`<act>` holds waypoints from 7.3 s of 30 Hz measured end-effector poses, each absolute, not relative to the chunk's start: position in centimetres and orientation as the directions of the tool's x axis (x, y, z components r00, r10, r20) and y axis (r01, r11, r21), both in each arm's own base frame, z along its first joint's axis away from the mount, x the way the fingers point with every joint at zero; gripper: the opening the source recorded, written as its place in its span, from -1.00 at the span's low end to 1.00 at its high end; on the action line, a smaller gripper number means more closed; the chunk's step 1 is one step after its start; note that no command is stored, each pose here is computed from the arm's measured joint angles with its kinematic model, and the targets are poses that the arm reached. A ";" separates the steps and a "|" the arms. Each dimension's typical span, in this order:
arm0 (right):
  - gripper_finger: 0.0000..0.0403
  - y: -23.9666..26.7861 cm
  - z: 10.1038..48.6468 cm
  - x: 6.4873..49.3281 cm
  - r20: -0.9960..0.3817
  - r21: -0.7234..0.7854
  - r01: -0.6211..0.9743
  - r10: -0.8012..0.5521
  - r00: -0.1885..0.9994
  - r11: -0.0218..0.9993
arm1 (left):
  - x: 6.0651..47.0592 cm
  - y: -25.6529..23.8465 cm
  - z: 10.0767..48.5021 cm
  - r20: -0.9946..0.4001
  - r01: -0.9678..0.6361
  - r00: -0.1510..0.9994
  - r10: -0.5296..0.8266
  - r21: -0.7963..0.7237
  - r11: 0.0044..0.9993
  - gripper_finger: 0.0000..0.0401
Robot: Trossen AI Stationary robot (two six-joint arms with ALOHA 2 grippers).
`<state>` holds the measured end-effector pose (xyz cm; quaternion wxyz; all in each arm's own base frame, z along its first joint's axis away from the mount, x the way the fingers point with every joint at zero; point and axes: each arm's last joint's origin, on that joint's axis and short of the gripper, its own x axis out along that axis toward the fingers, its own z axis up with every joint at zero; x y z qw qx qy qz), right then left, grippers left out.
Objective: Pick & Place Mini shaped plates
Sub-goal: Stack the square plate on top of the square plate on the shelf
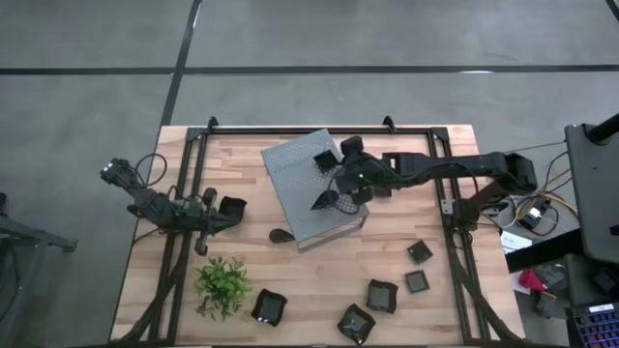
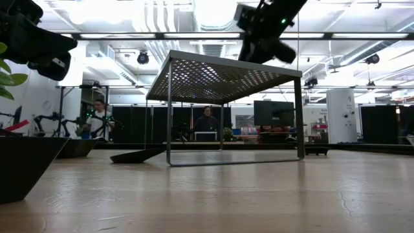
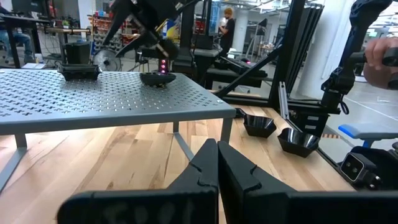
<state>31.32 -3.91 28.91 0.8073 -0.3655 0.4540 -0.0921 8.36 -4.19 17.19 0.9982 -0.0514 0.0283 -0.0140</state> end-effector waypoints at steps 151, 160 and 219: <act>-0.96 -3.7 16.2 19.5 -0.697 -0.572 0.380 -0.675 0.242 0.727 | 8.4 -4.2 17.2 -0.056 0.025 0.998 -0.031 -0.103 0.994 -1.00; -0.96 -3.8 20.4 19.8 -0.606 -0.580 0.419 -0.714 0.351 0.699 | 8.4 -4.2 17.2 -0.056 0.025 0.998 -0.031 -0.103 0.994 -1.00; -0.96 -4.7 27.7 33.1 -0.648 -0.728 -0.264 -0.510 0.565 0.633 | 8.4 -4.2 17.2 -0.056 0.025 0.998 -0.031 -0.103 0.994 -1.00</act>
